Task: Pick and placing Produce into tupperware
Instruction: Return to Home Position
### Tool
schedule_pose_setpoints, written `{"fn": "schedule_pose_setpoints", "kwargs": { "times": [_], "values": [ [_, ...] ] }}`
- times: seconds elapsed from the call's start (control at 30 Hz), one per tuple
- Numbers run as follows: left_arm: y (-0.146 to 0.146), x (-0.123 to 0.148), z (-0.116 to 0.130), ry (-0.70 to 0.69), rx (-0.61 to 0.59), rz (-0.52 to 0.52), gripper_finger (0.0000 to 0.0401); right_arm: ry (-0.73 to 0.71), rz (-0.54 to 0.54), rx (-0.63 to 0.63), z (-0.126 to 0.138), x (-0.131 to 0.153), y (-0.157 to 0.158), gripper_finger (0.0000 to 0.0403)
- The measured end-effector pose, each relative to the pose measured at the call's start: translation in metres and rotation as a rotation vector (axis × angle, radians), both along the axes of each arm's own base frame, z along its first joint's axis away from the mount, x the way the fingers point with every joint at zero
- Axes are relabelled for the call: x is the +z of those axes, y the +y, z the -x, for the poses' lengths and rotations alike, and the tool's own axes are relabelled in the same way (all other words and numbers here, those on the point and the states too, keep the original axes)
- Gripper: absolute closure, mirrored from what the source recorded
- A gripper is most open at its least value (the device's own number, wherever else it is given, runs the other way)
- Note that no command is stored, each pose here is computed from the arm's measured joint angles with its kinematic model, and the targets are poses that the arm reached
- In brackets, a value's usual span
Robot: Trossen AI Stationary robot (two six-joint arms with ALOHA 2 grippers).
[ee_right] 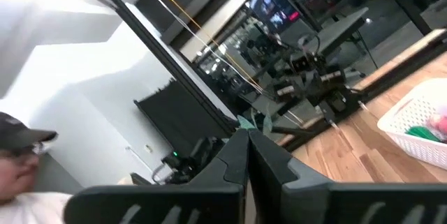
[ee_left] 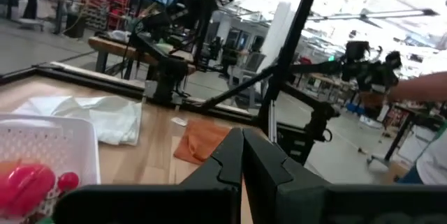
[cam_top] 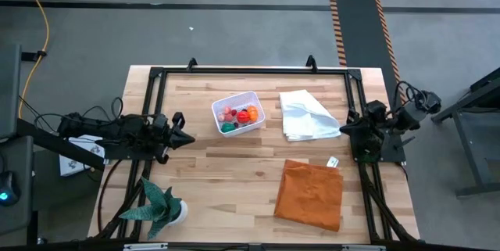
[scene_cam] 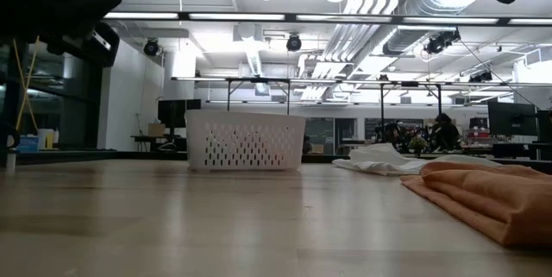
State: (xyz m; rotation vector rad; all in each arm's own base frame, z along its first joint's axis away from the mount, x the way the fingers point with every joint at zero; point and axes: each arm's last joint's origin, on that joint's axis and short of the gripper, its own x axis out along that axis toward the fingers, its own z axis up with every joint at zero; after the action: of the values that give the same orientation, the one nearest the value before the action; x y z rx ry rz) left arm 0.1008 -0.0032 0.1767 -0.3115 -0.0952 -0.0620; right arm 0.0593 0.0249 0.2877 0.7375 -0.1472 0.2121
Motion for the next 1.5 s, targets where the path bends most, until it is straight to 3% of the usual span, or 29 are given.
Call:
{"fn": "schedule_pose_setpoints", "kwargs": {
  "times": [0.4,0.57,0.77,0.97,1.23,1.37,1.5],
  "values": [
    [-0.002,-0.013,0.000,0.131,-0.077,-0.033,0.0401,-0.092,0.020,-0.046,0.016,0.003,-0.012,0.0403],
    [-0.003,-0.012,0.000,0.115,-0.113,-0.072,0.0401,-0.107,0.052,-0.017,0.018,0.006,-0.012,0.0403],
    [-0.004,-0.011,0.001,0.115,-0.126,0.003,0.0401,-0.132,0.110,-0.004,0.019,0.008,-0.011,0.0403],
    [-0.002,-0.012,0.000,0.124,-0.068,0.000,0.0401,-0.148,0.202,-0.024,0.019,0.008,-0.011,0.0403],
    [-0.001,-0.012,0.000,0.126,-0.051,0.004,0.0401,-0.204,0.195,0.115,0.021,0.010,-0.007,0.0403],
    [-0.001,-0.012,0.000,0.126,-0.051,0.004,0.0401,-0.302,0.271,0.161,0.022,0.013,-0.005,0.0403],
    [-0.001,-0.012,0.000,0.127,-0.051,0.003,0.0400,-0.404,0.350,0.187,0.011,-0.006,0.005,0.0403]
  ]
}}
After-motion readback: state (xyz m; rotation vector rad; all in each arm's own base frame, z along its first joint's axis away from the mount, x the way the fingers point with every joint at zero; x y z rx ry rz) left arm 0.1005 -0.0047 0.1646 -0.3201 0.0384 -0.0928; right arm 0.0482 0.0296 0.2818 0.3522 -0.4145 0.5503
